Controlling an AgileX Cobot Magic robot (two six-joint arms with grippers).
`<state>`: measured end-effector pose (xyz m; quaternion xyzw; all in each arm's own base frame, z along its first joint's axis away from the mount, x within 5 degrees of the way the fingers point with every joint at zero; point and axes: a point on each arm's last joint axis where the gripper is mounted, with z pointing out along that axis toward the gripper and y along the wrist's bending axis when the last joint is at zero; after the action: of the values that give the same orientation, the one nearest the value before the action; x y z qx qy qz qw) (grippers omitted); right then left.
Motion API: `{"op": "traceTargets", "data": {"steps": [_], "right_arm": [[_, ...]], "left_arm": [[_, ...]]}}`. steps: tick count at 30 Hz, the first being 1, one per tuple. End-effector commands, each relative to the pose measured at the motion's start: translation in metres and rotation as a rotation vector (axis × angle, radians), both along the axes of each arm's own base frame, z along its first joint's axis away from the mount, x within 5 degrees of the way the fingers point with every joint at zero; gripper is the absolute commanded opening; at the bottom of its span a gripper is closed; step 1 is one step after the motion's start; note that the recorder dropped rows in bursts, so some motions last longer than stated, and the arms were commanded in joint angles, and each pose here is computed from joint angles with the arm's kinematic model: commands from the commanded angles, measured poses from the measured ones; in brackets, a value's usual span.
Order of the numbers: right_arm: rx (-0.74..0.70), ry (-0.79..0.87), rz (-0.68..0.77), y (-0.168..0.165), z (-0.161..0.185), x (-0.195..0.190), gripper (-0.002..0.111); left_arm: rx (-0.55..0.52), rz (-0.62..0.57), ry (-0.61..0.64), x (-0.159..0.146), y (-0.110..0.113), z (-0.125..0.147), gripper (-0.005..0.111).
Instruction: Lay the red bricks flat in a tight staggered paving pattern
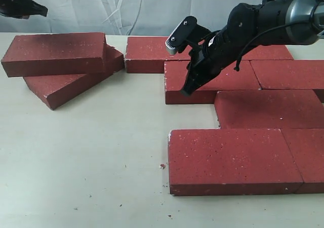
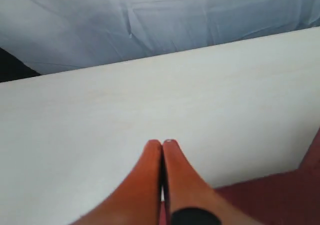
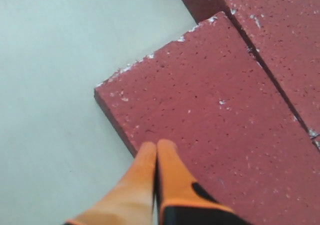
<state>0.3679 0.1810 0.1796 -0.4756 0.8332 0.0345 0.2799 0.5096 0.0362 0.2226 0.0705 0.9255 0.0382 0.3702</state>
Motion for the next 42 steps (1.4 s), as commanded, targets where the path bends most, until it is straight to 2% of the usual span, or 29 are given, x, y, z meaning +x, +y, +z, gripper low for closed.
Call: {"op": "traceTargets", "data": {"steps": [1, 4, 7, 14, 21, 24, 32, 36, 42], "right_arm": [[0.014, -0.008, -0.012, 0.0, 0.001, 0.002, -0.001], [0.018, -0.02, -0.014, 0.0, 0.002, 0.003, -0.001], [0.02, -0.021, -0.016, 0.0, 0.003, 0.003, -0.001], [0.02, -0.021, -0.016, 0.0, 0.003, 0.003, -0.001], [0.02, -0.021, -0.016, 0.0, 0.003, 0.003, -0.001], [0.028, -0.018, -0.022, 0.0, 0.003, 0.003, -0.001], [0.032, -0.023, -0.024, 0.0, 0.003, 0.003, -0.001], [0.042, -0.029, -0.031, 0.001, 0.004, 0.004, -0.001], [0.052, -0.055, -0.04, 0.001, 0.005, 0.006, -0.001]], "left_arm": [[-0.084, 0.019, 0.005, 0.025, -0.003, -0.018, 0.0], [-0.098, 0.011, 0.081, 0.031, -0.004, -0.038, 0.0], [-0.107, 0.004, 0.134, 0.03, -0.005, -0.043, 0.0], [-0.12, -0.032, 0.272, 0.01, -0.008, -0.012, 0.0], [-0.14, -0.128, 0.413, -0.007, -0.015, -0.003, 0.0], [-0.129, -0.137, 0.391, -0.006, -0.015, 0.001, 0.0], [-0.179, -0.103, 0.114, 0.009, -0.017, 0.031, 0.0], [-0.171, -0.081, 0.06, 0.019, -0.015, 0.019, 0.0], [-0.161, -0.07, 0.092, 0.028, -0.013, -0.016, 0.0]]}}
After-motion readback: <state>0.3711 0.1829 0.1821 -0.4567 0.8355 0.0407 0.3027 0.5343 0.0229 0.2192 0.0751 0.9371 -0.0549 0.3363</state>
